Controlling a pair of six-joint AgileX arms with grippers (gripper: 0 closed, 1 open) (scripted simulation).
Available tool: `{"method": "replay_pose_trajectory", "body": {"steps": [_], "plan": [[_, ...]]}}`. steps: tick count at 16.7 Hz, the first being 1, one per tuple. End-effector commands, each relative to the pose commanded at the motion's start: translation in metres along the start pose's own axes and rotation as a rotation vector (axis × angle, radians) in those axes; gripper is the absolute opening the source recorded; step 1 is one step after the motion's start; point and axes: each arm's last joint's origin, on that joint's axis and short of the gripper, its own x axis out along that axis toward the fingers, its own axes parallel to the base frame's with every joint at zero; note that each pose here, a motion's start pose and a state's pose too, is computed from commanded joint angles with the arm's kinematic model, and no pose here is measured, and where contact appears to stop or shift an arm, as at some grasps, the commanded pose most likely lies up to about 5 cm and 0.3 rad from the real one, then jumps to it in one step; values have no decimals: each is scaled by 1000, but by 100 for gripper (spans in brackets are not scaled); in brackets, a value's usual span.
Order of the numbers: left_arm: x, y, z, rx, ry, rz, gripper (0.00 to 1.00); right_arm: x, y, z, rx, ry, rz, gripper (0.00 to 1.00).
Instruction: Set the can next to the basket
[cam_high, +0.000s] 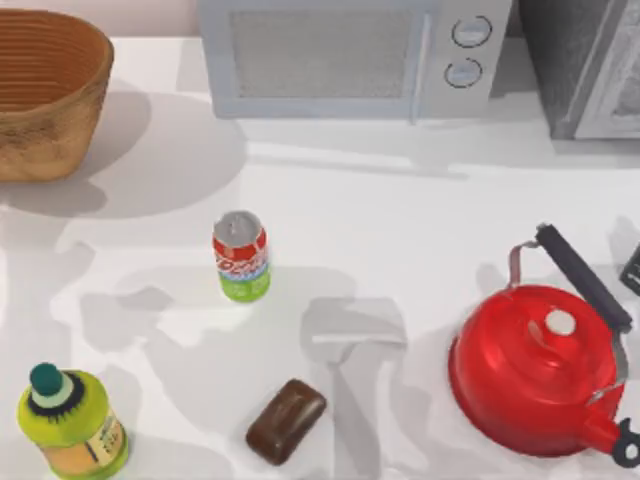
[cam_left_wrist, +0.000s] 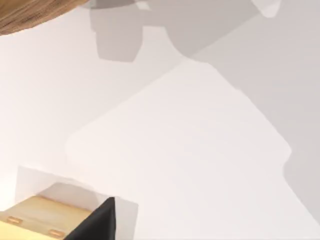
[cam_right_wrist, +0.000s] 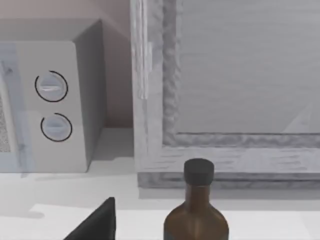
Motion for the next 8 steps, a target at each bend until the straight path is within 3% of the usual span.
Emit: {"method": "replay_pose_trajectory", "body": {"steps": [5, 8], "plan": [[48, 40, 26, 136, 184, -190, 100, 0, 0, 0, 0, 0, 0, 100], [69, 53, 32, 182, 238, -264, 100, 0, 0, 0, 0, 0, 0, 100]]}}
